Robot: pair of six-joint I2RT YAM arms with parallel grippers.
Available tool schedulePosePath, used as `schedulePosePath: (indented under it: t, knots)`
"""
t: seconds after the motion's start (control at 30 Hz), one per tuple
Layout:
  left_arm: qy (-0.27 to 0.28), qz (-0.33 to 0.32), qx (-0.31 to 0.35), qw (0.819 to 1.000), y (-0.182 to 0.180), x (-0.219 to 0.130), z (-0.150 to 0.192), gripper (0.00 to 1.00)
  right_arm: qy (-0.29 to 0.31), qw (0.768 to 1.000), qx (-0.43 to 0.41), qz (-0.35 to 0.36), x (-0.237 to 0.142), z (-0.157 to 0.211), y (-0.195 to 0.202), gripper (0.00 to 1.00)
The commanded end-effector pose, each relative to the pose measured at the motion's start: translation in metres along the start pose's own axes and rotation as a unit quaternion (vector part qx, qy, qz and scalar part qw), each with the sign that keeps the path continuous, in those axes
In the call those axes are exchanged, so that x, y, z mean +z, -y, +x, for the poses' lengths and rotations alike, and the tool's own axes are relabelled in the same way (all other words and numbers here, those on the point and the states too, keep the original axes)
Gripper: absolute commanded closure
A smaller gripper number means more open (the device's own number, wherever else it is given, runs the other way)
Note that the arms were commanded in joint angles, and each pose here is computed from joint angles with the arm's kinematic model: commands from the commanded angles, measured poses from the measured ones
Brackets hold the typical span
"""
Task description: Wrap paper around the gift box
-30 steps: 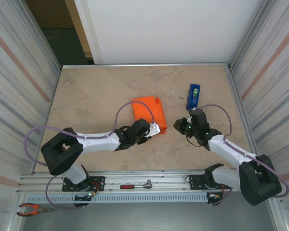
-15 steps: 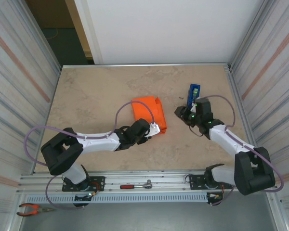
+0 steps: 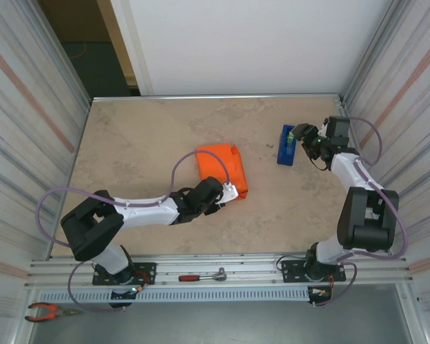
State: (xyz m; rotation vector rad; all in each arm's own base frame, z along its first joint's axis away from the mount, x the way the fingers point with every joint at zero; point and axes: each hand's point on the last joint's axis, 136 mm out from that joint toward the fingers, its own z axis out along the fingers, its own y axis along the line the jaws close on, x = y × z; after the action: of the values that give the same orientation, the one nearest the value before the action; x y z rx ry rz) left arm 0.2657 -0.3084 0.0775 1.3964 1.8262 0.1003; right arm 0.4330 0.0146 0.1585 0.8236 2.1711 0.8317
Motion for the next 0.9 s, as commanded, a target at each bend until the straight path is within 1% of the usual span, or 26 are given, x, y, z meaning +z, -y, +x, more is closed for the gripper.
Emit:
schedulePosePath:
  t: [0.0, 0.03, 0.23, 0.47, 0.63, 0.87]
  knots:
    - [-0.040, 0.027, 0.000, 0.999, 0.014, 0.008, 0.024, 0.50, -0.035, 0.999, 0.001, -0.016, 0.010, -0.002, 0.011, 0.44]
    - [-0.041, 0.027, -0.001, 0.999, 0.014, 0.009, 0.024, 0.50, -0.038, 0.999, 0.005, -0.026, 0.013, -0.004, 0.014, 0.47]
    - [-0.040, 0.030, -0.002, 0.999, 0.015, 0.009, 0.024, 0.50, -0.077, 0.996, 0.011, -0.053, 0.036, 0.001, 0.022, 0.57]
    - [-0.041, 0.033, -0.003, 0.999, 0.016, 0.009, 0.025, 0.50, -0.102, 0.993, 0.018, -0.060, 0.053, 0.010, 0.032, 0.61]
    - [-0.043, 0.036, -0.004, 0.998, 0.018, 0.009, 0.026, 0.50, -0.119, 0.991, 0.018, -0.065, 0.063, 0.019, 0.034, 0.66]
    - [-0.045, 0.037, -0.003, 0.998, 0.019, 0.010, 0.027, 0.50, -0.129, 0.990, 0.025, -0.060, 0.071, 0.027, 0.043, 0.69]
